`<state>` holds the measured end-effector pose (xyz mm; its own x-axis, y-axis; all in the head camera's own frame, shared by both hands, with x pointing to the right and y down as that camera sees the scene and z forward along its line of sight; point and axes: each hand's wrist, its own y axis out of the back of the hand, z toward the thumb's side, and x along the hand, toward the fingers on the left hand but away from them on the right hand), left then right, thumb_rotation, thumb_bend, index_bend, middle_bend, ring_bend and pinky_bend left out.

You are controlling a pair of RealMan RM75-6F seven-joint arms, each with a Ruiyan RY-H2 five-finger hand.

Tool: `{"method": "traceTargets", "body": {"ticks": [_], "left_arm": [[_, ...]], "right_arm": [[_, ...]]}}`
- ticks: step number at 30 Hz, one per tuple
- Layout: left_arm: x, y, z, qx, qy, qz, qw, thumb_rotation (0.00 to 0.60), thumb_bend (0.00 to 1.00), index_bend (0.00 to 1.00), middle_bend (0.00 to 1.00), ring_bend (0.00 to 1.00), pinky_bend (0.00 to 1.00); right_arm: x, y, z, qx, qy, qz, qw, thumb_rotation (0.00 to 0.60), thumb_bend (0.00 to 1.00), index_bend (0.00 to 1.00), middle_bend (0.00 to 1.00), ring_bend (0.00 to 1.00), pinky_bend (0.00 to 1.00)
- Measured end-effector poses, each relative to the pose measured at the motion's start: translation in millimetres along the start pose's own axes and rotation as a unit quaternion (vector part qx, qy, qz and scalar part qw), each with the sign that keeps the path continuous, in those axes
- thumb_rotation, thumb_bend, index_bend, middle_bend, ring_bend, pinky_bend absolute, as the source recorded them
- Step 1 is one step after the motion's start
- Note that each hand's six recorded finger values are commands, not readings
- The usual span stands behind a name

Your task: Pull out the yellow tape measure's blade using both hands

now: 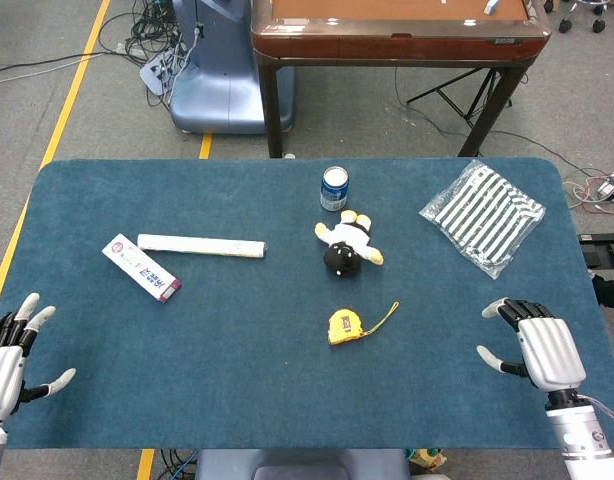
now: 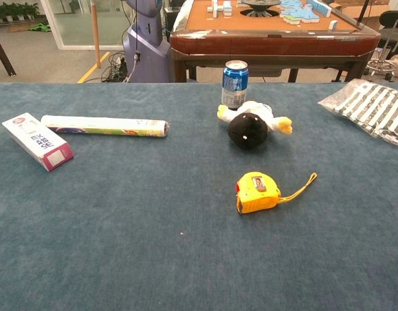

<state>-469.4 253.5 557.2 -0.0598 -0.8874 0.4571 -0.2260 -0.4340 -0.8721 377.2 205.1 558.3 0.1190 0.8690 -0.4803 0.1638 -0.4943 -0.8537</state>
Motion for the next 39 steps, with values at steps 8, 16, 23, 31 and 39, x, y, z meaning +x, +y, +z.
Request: {"method": "traceTargets", "body": {"ticks": [8, 16, 23, 31, 39], "left_arm": [[1.4, 0.6, -0.4, 0.002, 0.0, 0.004, 1.0, 0.6, 0.13, 0.15, 0.0, 0.0, 0.0], [2.9, 1.6, -2.2, 0.003, 0.006, 0.005, 1.0, 0.6, 0.13, 0.15, 0.0, 0.0, 0.0], [-0.8, 2.5, -3.5, -0.003, 0.006, 0.006, 1.0, 0.6, 0.13, 0.15, 0.0, 0.0, 0.0], [-5.7, 8.0, -9.5, -0.002, 0.011, 0.011, 0.9999, 0.6, 0.13, 0.15, 0.0, 0.0, 0.0], [-8.5, 8.0, -13.8, -0.001, 0.017, 0.008, 0.9998, 0.6, 0.13, 0.15, 0.0, 0.0, 0.0]], "right_arm": [[-3.3, 1.4, 5.5, 0.008, 0.007, -0.003, 0.9999, 0.6, 0.27, 0.39, 0.36, 0.3, 0.29], [-27.2, -10.3, 34.0, 0.021, 0.049, 0.026, 0.9983, 0.6, 0.26, 0.35, 0.35, 0.3, 0.29], [-61.5, -35.8, 76.0, 0.049, 0.095, 0.08, 0.9911, 0.6, 0.26, 0.28, 0.33, 0.3, 0.29], [-93.8, -81.1, 132.4, 0.053, 0.141, 0.133, 0.9797, 0.6, 0.24, 0.28, 0.32, 0.3, 0.28], [-112.4, -118.2, 160.7, 0.086, 0.157, 0.142, 0.9735, 0.6, 0.23, 0.26, 0.3, 0.3, 0.28]]}}
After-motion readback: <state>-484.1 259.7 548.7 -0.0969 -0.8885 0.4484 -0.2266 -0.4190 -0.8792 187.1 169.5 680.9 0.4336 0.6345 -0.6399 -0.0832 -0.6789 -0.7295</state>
